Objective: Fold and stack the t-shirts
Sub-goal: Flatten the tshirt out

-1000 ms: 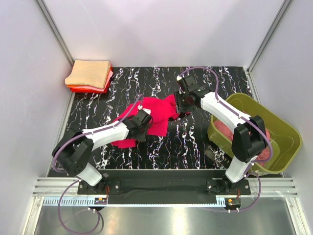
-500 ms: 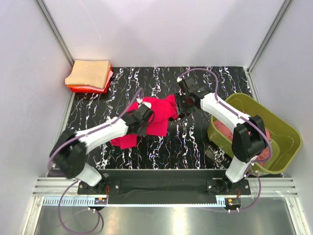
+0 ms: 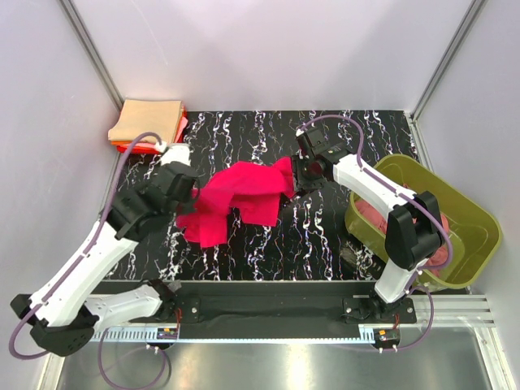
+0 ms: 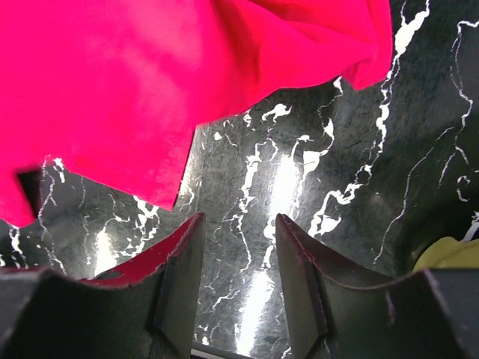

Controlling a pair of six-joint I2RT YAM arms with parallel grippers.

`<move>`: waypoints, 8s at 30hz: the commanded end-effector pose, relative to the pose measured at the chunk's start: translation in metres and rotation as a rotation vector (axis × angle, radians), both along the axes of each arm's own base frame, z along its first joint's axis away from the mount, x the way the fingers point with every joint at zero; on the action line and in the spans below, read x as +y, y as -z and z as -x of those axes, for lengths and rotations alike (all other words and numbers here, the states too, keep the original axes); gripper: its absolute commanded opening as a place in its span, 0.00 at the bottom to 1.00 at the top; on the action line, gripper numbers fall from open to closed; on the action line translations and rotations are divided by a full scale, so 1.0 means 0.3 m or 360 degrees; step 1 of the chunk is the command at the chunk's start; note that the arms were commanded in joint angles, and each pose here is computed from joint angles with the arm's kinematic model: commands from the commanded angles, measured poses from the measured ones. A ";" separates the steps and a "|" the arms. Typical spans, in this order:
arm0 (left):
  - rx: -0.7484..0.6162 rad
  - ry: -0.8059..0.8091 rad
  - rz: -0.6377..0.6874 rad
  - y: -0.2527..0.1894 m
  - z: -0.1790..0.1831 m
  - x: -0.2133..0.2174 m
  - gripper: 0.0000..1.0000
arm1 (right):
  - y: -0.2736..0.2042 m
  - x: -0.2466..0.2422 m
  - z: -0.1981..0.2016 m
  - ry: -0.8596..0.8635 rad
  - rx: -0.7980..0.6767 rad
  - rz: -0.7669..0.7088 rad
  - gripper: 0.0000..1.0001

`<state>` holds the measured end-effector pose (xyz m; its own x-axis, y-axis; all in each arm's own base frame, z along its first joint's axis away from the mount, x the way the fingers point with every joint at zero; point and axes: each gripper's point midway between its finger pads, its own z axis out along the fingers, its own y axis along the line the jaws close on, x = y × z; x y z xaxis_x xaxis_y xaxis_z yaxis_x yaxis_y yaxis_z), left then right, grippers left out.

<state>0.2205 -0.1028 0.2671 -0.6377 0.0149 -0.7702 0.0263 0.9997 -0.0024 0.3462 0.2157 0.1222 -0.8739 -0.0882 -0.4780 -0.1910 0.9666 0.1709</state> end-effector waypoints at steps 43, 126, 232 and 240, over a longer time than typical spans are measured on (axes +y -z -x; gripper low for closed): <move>-0.0113 -0.0275 -0.0008 -0.091 -0.111 0.224 0.00 | 0.285 -0.022 -0.066 0.0548 0.0237 0.0270 0.47; -0.1500 -0.0488 0.0195 -1.096 -0.566 0.266 0.00 | -1.183 -0.339 -0.536 0.0656 -0.1164 -0.0765 0.00; 0.0200 -0.0300 -0.0002 0.405 -0.689 0.262 0.00 | -0.078 -0.629 0.180 0.0937 -0.0048 0.0329 0.00; 0.0182 -0.0356 0.0017 0.400 -0.731 0.280 0.00 | -0.069 -0.655 0.199 0.0969 -0.0054 0.0386 0.00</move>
